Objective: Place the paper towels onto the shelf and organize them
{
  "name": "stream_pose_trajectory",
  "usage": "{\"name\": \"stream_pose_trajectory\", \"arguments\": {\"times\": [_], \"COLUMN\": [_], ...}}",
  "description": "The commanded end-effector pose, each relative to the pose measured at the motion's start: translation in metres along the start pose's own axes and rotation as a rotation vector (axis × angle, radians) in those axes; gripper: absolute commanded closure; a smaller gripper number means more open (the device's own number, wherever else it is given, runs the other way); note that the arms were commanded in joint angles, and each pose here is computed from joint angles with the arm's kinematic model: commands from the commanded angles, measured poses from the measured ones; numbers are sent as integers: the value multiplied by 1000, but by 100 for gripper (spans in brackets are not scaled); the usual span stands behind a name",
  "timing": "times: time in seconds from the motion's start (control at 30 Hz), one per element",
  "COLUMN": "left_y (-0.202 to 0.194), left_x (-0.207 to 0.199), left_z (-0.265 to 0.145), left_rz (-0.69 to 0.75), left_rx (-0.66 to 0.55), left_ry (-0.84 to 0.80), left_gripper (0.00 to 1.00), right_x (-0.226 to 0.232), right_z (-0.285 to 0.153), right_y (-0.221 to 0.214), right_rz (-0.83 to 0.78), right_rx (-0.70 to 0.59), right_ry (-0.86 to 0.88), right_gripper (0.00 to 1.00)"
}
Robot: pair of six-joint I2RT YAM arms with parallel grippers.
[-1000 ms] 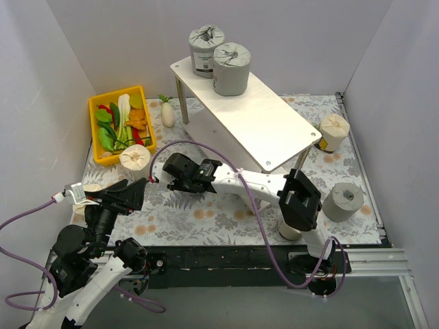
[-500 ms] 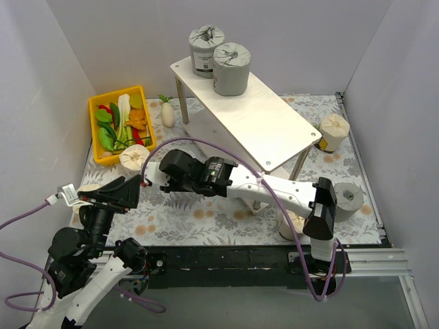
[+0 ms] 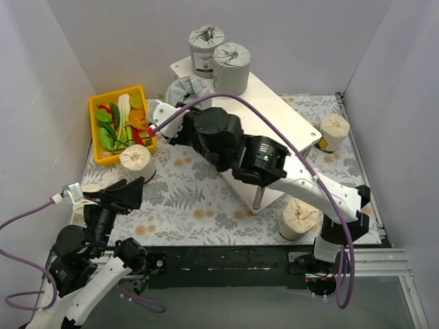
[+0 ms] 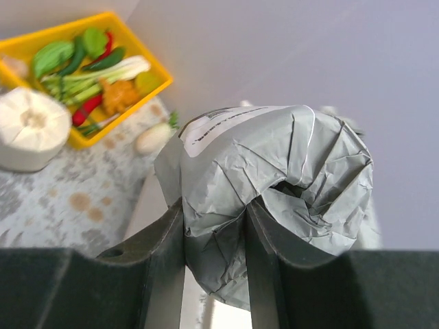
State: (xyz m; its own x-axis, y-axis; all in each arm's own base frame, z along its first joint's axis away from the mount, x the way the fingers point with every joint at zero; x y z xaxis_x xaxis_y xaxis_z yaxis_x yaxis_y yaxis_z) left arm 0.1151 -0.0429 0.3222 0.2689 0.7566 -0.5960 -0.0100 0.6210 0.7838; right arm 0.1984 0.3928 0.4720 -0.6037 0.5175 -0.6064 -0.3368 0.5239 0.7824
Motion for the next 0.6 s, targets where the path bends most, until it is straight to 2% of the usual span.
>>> {"name": "stream_pose_trajectory", "arguments": {"times": [0.0,0.17,0.3,0.57], "left_y": [12,11,12,11], "left_x": [6,6,6,6], "left_z": [-17,-17,-17,-16], "left_rz": [-18,-16,-17,-15], "left_rx": [-64,-61,-62,-58], "left_ry": [-23,-23,-25,-24], "left_gripper": [2,2,2,2], "right_x": [-67,-104,-123,-119], "right_z": [-32,-48,-66,-83], "right_y": [25,7,-7,-47], "right_rz": [16,57,131,152], "right_rx": [-84,26,53,189], "right_ry": [-251,-403,-428,-402], "right_gripper": [79,78,77,75]}}
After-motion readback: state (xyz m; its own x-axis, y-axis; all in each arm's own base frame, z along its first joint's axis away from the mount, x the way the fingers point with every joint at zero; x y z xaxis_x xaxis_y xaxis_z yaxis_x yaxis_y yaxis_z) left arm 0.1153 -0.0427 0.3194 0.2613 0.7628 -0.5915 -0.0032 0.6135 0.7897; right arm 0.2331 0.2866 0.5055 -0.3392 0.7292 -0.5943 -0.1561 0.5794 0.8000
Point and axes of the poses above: each gripper's point midway between its finger pads, its own z axis out along the fingers, its own x axis along the line the jaws close on, y = z × x, the point moved 4 cm from there along -z, back along the fingers, and after that the axes turned 4 degrees about z, right-handed, at the moved point
